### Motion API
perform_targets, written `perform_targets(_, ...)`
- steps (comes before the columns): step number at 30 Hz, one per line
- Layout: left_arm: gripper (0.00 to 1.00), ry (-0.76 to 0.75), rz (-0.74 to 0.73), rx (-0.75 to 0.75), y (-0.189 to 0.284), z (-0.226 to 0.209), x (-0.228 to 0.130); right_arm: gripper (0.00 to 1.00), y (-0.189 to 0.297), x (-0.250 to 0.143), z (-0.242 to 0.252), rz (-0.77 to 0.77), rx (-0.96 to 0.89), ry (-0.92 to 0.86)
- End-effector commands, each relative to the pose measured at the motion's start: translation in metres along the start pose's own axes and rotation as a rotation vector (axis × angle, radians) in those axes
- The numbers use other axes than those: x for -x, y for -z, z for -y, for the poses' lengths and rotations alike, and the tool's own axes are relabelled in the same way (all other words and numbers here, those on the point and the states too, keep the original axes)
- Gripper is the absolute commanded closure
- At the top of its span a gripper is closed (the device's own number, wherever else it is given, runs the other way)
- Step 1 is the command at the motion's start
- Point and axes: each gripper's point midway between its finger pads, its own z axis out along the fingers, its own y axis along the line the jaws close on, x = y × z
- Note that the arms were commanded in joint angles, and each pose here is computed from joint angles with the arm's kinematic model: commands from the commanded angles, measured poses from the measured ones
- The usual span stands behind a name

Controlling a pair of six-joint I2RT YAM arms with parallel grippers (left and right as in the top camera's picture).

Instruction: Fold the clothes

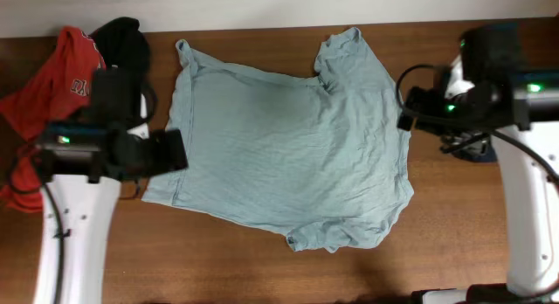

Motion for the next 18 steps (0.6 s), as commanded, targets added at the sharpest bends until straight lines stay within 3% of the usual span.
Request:
perform_targets(1,0.04,-0.078,-0.145,0.061,-0.064,-0.007,-0.029,0.01,-0.024,-0.017,-0.011,-0.081,0.079,0.054)
perform_targets(10,0.06,-0.119,-0.248,0.208,-0.144,-0.025,-0.041,0.01,-0.058,-0.031,-0.007,-0.144,0.079,0.057)
perform_targets(18,0.23,-0.131,-0.363,0.255,-0.192,-0.027,-0.051,0.01,-0.059,-0.025,-0.009,-0.120,0.088,0.082)
